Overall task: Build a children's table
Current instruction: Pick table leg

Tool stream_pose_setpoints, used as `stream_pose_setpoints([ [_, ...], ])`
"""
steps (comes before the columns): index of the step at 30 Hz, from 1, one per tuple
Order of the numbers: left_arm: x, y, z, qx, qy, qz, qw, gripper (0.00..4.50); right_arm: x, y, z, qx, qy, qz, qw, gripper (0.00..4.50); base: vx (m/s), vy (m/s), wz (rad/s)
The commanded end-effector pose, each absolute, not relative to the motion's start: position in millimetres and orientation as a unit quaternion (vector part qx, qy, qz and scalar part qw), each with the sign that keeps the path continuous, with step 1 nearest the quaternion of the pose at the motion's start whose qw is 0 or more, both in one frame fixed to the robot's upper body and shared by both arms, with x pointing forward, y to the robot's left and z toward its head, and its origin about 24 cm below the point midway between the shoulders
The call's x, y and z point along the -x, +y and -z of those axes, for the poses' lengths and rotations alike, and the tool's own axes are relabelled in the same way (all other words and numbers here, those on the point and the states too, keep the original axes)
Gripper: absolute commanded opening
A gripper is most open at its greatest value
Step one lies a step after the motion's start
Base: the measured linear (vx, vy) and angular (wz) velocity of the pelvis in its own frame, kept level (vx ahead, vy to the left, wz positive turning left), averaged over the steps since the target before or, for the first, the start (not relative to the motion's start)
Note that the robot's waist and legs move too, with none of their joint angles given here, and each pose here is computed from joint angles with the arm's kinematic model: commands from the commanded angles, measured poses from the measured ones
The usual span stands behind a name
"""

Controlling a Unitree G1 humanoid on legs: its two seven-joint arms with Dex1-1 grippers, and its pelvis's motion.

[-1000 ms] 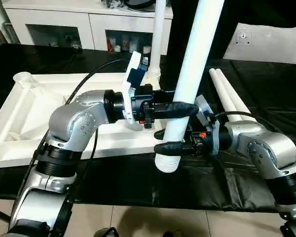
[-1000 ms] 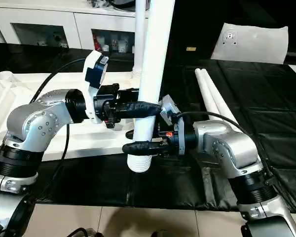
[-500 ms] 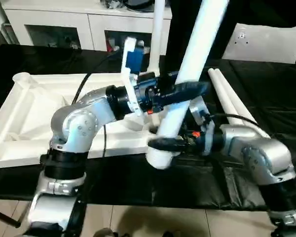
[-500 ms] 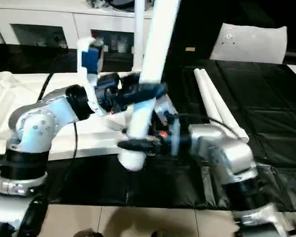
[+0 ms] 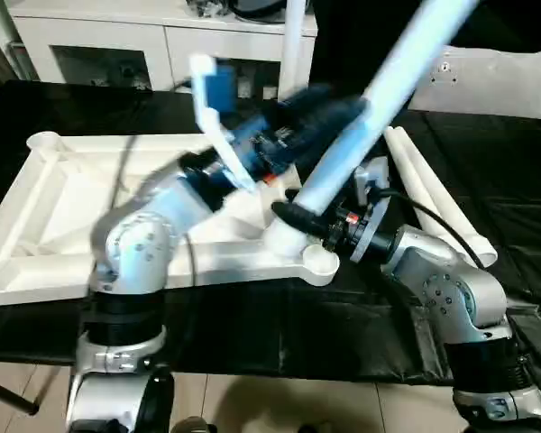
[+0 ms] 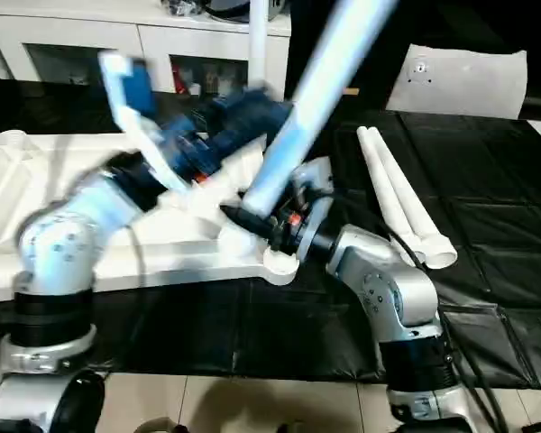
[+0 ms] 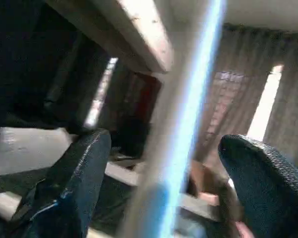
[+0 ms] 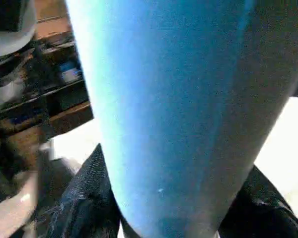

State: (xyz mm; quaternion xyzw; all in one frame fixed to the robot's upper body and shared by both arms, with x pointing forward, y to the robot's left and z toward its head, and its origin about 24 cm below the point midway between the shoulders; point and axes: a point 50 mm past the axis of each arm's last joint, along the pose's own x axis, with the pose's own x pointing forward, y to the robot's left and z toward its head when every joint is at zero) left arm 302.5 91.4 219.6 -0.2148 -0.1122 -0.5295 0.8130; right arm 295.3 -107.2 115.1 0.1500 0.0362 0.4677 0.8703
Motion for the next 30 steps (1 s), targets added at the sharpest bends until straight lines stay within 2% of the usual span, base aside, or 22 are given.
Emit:
stream_pose_setpoints([
  [1,-308,103,-212,0.208,-0.104,0.498,0.835,4.07,-297.3,-117.8,-117,-0.134,0.020,-0.429,0.893,1.91,0.000,0.000,0.00],
  [3,-310,106,-205,0.183,-0.089,0.490,0.847,4.07,-297.3,-120.9,-115,-0.122,0.022,-0.413,0.902,1.91,0.000,0.000,0.00],
  [5,-315,113,-183,0.102,-0.041,0.472,0.875,4.07,-297.4,-126.1,-110,-0.096,0.032,-0.383,0.918,1.91,0.000,0.000,0.00],
  [6,-317,118,-168,0.035,-0.013,0.463,0.886,4.07,-297.3,-128.4,-107,-0.079,0.033,-0.365,0.927,1.91,0.000,0.000,0.00],
  [7,-317,120,-159,-0.008,0.003,0.460,0.888,4.07,-297.1,-129.4,-106,-0.069,0.032,-0.355,0.932,1.91,0.000,0.000,0.00],
  [8,-317,120,-159,-0.008,0.003,0.460,0.888,4.07,-297.1,-129.4,-106,-0.069,0.032,-0.355,0.932,1.91,0.000,0.000,0.00],
  [9,-315,124,-143,-0.081,0.033,0.472,0.877,4.07,-296.8,-132.1,-103,-0.058,0.043,-0.338,0.938,1.91,0.000,0.000,0.00],
  [10,-315,124,-143,-0.081,0.033,0.472,0.877,4.07,-296.8,-132.1,-103,-0.058,0.043,-0.338,0.938,1.91,0.000,0.000,0.00],
  [11,-312,125,-133,-0.127,0.049,0.488,0.862,4.07,-296.4,-133.6,-99,-0.049,0.056,-0.335,0.939,1.91,0.000,0.000,0.00],
  [16,-304,122,-111,-0.154,0.080,0.542,0.823,4.07,-295.0,-134.4,-92,-0.047,0.068,-0.332,0.940,1.91,0.000,0.000,0.00],
  [18,-302,123,-102,-0.170,0.098,0.562,0.804,3.80,-293.1,-133.9,-90,-0.047,0.071,-0.333,0.939,1.91,0.000,0.000,0.00],
  [22,-304,124,-90,-0.187,0.120,0.570,0.791,3.70,-288.9,-134.1,-88,-0.047,0.081,-0.335,0.938,1.91,0.000,0.000,0.00],
  [23,-307,125,-84,-0.200,0.130,0.567,0.789,3.38,-287.6,-134.8,-87,-0.043,0.082,-0.333,0.938,1.91,0.000,0.000,0.00],
  [26,-308,126,-83,-0.202,0.133,0.565,0.789,3.32,-287.5,-135.1,-86,-0.041,0.083,-0.332,0.939,1.91,0.000,0.000,0.00],
  [30,-311,126,-76,-0.202,0.135,0.559,0.793,2.91,-284.6,-135.6,-82,-0.036,0.095,-0.318,0.943,1.91,0.000,0.000,0.00],
])
